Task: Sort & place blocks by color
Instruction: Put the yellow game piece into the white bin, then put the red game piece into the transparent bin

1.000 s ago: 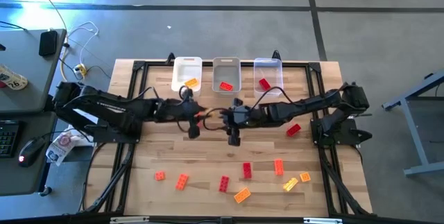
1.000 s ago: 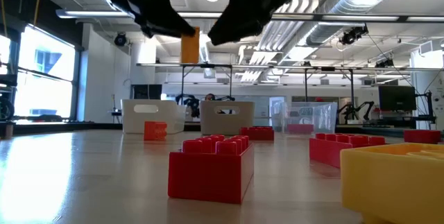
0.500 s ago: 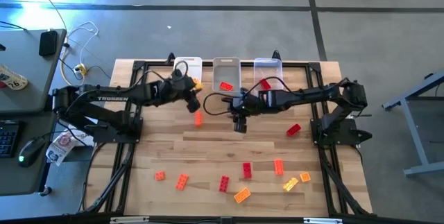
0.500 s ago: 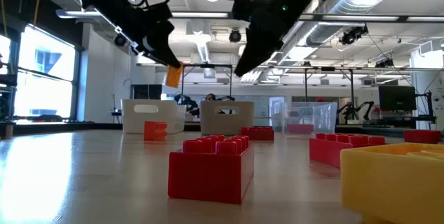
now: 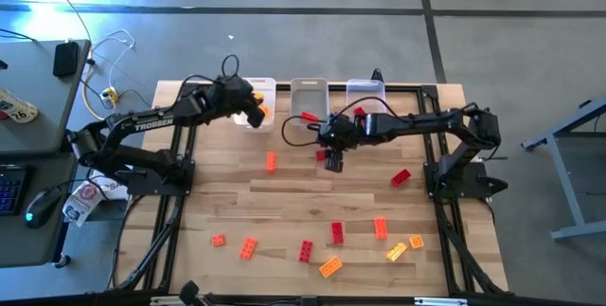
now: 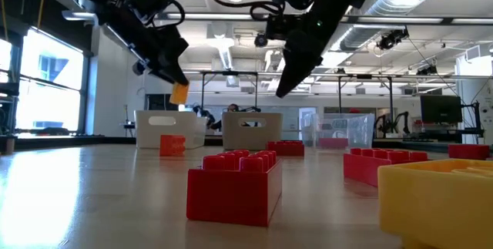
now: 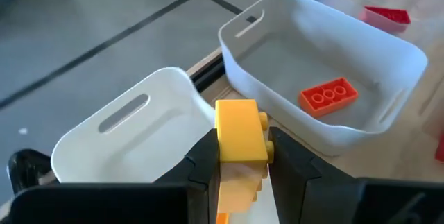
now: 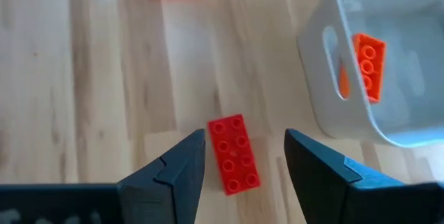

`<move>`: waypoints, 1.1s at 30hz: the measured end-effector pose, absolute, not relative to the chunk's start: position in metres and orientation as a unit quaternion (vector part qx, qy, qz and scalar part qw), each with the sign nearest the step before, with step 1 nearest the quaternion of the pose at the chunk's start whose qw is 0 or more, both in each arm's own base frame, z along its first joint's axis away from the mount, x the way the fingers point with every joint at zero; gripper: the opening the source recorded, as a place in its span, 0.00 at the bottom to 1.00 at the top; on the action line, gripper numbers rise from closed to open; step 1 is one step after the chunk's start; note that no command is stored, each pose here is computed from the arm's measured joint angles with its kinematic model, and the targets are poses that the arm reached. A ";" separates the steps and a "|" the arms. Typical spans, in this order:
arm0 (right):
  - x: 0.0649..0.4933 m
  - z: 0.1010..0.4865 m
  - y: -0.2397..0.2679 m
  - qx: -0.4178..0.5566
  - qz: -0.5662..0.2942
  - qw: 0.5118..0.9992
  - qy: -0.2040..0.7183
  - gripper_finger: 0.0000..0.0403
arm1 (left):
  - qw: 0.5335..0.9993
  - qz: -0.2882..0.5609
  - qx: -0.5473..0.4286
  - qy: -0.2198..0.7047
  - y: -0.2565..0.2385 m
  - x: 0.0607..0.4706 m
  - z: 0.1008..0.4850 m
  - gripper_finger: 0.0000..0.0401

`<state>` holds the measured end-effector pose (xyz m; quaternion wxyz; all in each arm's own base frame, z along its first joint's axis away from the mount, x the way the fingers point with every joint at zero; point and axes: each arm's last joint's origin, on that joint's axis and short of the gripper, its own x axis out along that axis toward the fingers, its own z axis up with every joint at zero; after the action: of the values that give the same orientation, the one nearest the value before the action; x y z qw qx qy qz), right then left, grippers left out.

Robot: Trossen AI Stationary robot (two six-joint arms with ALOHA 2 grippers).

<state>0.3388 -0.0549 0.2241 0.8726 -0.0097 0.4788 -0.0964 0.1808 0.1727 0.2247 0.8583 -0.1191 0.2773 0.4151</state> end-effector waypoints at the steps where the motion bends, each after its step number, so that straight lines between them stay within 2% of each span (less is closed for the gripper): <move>1: 0.338 0.224 -0.057 -0.008 -0.099 0.871 0.481 0.46 | 0.857 0.416 -0.128 0.277 0.176 0.179 0.223 0.17; 7: 0.337 0.219 -0.064 -0.002 -0.107 0.864 0.493 0.46 | 0.843 0.413 -0.164 0.301 0.189 0.174 0.207 0.17; 15: 0.344 0.193 -0.067 -0.013 -0.094 0.841 0.532 0.46 | 0.825 0.412 -0.182 0.342 0.197 0.179 0.183 0.21; 22: 0.346 0.182 -0.069 -0.014 -0.067 0.835 0.545 0.46 | 0.814 0.427 -0.183 0.349 0.199 0.180 0.179 0.31; 33: 0.346 0.183 -0.071 -0.009 -0.055 0.838 0.543 0.46 | 0.825 0.424 -0.162 0.338 0.200 0.180 0.184 0.47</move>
<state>0.3458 -0.0713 0.1826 0.8376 -0.0092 0.5433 -0.0555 0.1804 0.1995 0.1844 0.8247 -0.1618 0.3376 0.4239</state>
